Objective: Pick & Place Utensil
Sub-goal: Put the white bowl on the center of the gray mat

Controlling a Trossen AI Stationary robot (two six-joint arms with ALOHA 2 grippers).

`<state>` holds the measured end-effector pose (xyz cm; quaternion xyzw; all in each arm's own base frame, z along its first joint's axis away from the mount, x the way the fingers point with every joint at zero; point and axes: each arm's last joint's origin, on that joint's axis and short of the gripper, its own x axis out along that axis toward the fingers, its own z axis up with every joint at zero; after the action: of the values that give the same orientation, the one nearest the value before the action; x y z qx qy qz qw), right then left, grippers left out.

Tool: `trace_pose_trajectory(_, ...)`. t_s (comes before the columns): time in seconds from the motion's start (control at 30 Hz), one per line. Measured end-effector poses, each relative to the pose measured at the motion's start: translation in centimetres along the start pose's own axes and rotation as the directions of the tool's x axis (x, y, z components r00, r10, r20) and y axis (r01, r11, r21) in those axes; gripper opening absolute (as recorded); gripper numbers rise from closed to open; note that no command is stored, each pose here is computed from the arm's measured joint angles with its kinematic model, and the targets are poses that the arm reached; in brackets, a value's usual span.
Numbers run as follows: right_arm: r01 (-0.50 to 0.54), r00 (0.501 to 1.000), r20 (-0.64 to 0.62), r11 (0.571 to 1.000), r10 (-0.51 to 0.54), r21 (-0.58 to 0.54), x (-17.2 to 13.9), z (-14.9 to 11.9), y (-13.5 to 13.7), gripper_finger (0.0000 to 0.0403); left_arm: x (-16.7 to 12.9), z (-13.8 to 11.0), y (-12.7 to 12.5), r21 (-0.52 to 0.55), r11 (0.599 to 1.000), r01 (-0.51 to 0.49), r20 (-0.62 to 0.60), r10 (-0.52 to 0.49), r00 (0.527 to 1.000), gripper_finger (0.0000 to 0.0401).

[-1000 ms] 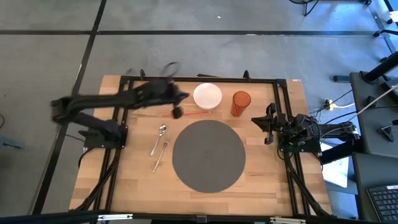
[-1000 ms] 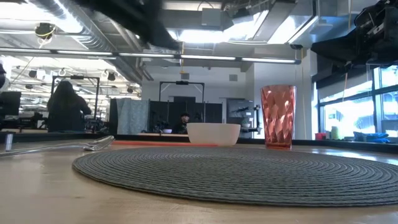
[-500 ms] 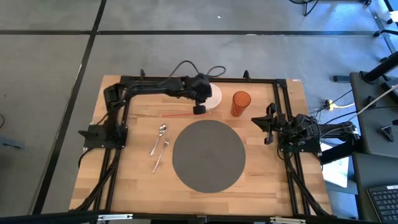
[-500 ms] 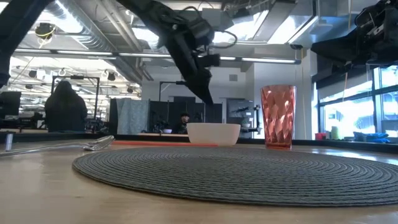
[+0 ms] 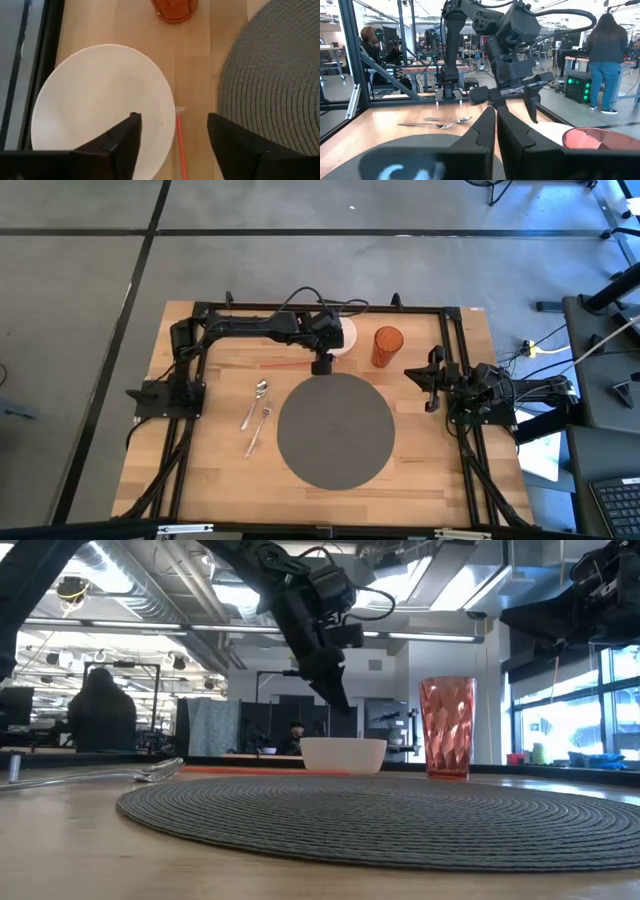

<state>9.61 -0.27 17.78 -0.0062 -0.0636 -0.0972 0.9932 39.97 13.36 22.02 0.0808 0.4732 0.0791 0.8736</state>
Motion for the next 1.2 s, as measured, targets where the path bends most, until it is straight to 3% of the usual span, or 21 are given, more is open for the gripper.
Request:
trace_pose_trajectory(0.23, 0.000, 1.000, 0.000, 1.000, 0.000, 0.001, 0.0, 0.0, 0.0, 0.0019, 1.0, -0.8, 0.7, -0.022, 1.000, 0.001, -0.043, -0.002, 0.999, 0.0243)
trace_pose_trajectory(0.77, 0.000, 1.000, 0.000, 1.000, 0.000, 0.000, 0.0, 0.0, 0.0, 0.0019, 4.1, -2.2, 1.4, 0.010, 1.000, 0.012, -0.102, -0.011, 0.995, 0.0232)
trace_pose_trajectory(0.93, 0.000, 1.000, 0.000, 1.000, 0.000, 0.001, 0.0, 0.0, 0.0, 0.0019, 4.5, -2.4, 1.3, 0.033, 0.999, 0.022, -0.115, -0.018, 0.993, 0.0200)
trace_pose_trajectory(1.2, 0.000, 1.000, 0.000, 1.000, 0.000, 0.002, 0.0, 0.0, 0.0, 0.0019, 5.0, -2.5, 1.3, 0.057, 0.998, 0.020, -0.110, -0.014, 0.994, 0.0113)
